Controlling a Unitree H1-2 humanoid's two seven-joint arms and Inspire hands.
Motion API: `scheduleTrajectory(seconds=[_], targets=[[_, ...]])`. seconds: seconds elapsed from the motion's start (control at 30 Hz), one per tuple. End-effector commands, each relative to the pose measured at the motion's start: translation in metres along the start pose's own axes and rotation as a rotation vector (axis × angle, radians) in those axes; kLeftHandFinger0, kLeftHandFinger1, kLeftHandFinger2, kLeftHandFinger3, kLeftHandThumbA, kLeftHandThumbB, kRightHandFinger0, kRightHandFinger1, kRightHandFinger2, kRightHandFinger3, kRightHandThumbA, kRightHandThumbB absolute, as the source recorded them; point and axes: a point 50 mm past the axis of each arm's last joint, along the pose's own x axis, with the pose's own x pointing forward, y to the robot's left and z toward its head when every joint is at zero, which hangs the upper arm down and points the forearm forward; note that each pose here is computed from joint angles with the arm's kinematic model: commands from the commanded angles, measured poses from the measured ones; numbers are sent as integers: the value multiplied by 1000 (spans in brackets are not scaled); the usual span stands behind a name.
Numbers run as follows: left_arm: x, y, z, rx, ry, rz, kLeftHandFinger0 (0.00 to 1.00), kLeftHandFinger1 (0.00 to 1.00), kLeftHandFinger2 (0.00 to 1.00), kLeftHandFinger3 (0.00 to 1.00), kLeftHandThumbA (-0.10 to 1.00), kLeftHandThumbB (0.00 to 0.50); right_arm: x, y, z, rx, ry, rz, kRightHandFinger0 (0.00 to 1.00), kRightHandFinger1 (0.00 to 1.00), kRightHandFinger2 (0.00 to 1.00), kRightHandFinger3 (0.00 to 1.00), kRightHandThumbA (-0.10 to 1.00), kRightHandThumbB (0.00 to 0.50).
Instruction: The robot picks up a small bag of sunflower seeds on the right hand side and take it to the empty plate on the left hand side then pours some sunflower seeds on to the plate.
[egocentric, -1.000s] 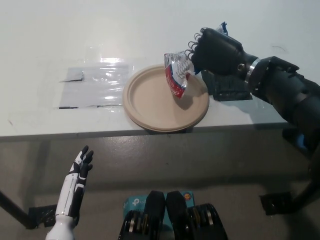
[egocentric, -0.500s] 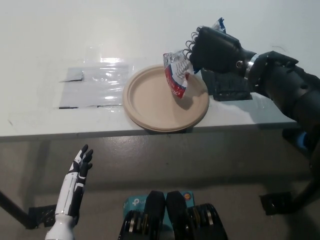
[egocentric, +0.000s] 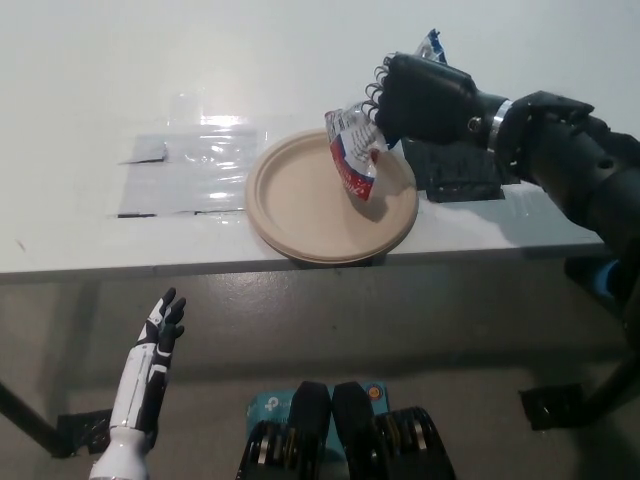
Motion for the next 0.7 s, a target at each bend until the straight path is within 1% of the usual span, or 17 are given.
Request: scheduleTrajectory(seconds=[0.0,0.07,0.1,0.13,0.17,0.2,0.27,0.33,0.4,0.43,0.47,0.5,0.53,0.57,0.6,0.63,0.67], targets=[[9,4,14,7,-60,-2,1000,1000,1000,1000,1000,17,5,-21,-51,-77,23,-47,0,0,212,80,-100,257],[10,4,14,-2,-60,0,1000,1000,1000,1000,1000,27,5,-21,-52,-67,39,-50,0,0,210,98,-100,270],[10,4,14,0,-60,1,1000,1000,1000,1000,1000,27,3,-21,-52,-100,34,-63,0,0,183,91,-100,295],[10,4,14,-5,-60,5,1000,1000,1000,1000,1000,21,3,-19,-52,-103,16,-41,0,2,191,118,-100,280],[8,5,13,-4,-58,4,1000,1000,1000,1000,1000,15,2,-19,-48,-108,6,-50,0,0,175,94,-100,299],[9,6,14,0,-61,2,1000,1000,1000,1000,1000,12,2,-18,-47,-90,8,-47,0,0,192,112,-100,295],[11,5,14,7,-64,-2,1000,1000,1000,1000,1000,9,0,-17,-49,-76,16,-40,0,0,141,121,-100,272],[10,5,13,4,-59,0,1000,1000,1000,1000,1000,24,1,-18,-50,-64,17,-39,0,0,103,102,-100,258],[11,5,14,5,-62,2,1000,1000,1000,1000,1000,15,2,-20,-52,-70,34,-47,0,0,49,104,-100,285],[10,6,14,9,-61,3,1000,1000,1000,1000,1000,9,2,-19,-51,-62,59,-56,0,0,26,62,-100,296],[8,5,13,8,-57,3,1000,1000,1000,1000,1000,11,0,-16,-47,-53,80,-60,0,0,92,44,-100,298],[8,5,13,3,-60,3,1000,1000,1000,1000,1000,4,-1,-13,-44,-16,116,-52,0,0,154,53,-100,280],[8,5,13,8,-61,1,1000,1000,1000,1000,1000,5,-3,-11,-40,-19,136,-52,0,0,191,69,-84,298],[9,5,13,8,-62,0,1000,1000,1000,1000,1000,5,-4,-9,-36,-17,151,-51,0,0,291,73,-35,309],[7,4,12,3,-59,-6,1000,1000,1000,1000,1000,8,-8,-4,-30,-9,165,-54,0,0,351,124,-37,324],[5,4,11,-1,-55,-9,1000,1000,1000,1000,1000,10,-12,0,-23,3,164,-58,0,0,361,151,-76,302],[3,4,11,-4,-51,-7,1000,1000,1000,1000,1000,17,-12,2,-19,18,149,-41,0,0,380,170,-99,259]])
